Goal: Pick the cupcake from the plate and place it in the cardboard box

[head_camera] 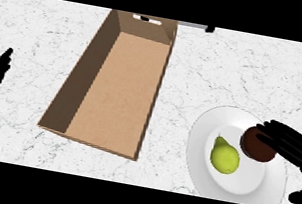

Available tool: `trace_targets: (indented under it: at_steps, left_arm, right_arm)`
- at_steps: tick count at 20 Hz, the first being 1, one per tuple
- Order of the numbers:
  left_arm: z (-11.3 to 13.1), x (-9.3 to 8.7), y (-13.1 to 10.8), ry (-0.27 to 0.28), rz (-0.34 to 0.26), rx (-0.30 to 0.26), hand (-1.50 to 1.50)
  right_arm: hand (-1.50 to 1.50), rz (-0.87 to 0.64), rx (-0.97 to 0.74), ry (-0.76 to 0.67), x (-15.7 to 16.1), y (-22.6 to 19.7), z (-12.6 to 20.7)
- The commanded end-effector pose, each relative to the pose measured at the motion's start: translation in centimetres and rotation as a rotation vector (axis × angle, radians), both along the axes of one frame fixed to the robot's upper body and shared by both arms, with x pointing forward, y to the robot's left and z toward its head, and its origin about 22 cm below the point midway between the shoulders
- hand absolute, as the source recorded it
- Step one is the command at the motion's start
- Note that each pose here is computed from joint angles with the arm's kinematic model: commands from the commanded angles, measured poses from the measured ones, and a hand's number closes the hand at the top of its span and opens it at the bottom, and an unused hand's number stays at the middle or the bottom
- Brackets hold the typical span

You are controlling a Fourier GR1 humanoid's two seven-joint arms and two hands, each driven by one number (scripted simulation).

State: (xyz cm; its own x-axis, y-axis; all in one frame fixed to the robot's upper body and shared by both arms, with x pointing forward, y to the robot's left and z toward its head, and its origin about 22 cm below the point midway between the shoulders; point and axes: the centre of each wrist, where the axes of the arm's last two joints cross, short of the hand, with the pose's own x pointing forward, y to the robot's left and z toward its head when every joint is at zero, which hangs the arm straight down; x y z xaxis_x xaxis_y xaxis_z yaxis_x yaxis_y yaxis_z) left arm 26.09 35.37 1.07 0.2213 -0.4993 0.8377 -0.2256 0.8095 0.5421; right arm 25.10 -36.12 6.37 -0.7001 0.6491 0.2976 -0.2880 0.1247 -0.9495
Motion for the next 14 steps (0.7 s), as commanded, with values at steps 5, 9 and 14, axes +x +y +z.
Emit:
trace_targets:
  at_steps: [5, 9, 14]
  left_arm:
    - [2.2, -1.2, -0.7, 0.012, 0.0, 0.019, 0.0]
    - [-0.6, 1.1, -1.1, -0.011, -0.003, 0.01, 0.0]
    - [0.1, -1.0, 1.4, -0.005, -0.01, 0.001, 0.0]
  right_arm:
    - [-1.5, -0.1, -0.124, 0.018, -0.7, 1.0, -1.2]
    - [-1.5, -0.119, -0.137, 0.028, 2.1, 4.7, -1.3]
    - [1.5, -0.134, -0.067, -0.139, 2.6, 4.4, -4.5]
